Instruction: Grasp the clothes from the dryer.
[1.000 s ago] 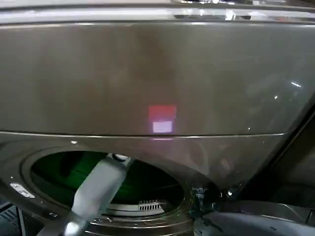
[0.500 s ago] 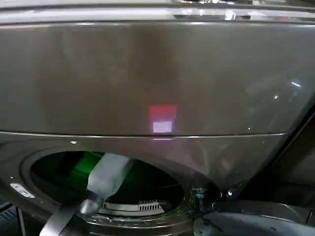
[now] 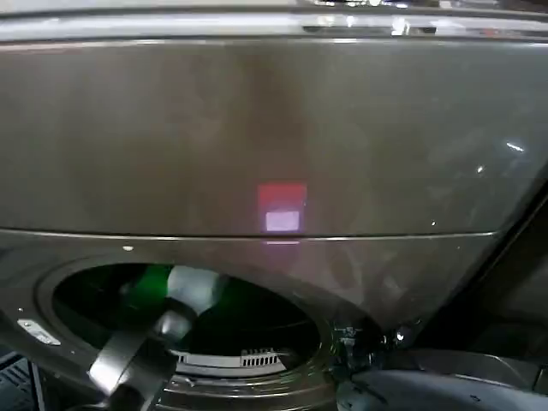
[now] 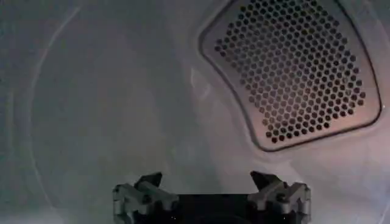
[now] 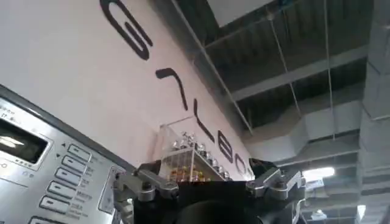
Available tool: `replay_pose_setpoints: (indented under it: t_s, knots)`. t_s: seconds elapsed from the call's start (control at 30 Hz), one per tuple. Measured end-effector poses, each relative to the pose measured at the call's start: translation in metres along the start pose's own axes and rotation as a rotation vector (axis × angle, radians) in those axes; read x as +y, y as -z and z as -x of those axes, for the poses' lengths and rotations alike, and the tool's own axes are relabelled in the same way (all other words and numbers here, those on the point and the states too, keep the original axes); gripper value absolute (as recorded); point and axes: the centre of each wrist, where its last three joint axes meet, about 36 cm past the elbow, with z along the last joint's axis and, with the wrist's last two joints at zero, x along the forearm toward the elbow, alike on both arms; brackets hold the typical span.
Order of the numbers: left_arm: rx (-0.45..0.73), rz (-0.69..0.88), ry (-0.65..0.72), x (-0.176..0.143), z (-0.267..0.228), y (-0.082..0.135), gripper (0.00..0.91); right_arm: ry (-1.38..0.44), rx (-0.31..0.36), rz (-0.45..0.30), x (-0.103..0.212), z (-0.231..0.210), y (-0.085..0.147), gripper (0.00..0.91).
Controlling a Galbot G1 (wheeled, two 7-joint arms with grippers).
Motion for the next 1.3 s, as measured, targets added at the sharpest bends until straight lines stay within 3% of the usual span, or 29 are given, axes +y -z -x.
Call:
replay_pose_setpoints:
  t_s: [0.4, 0.7, 1.3]
  knots:
    - [0.078, 0.214, -0.361, 0.033, 0.010, -0.005, 0.907, 0.010, -0.002, 0.006, 0.004, -0.001, 0.000, 0.907]
    - [0.135, 0.356, -0.628, 0.045, 0.016, 0.008, 0.907, 0.022, -0.001, 0.012, 0.009, -0.003, 0.000, 0.907]
    - [0.410, 0.708, -1.004, 0.070, 0.017, 0.017, 0.907, 0.026, 0.001, 0.013, 0.011, -0.006, 0.000, 0.907]
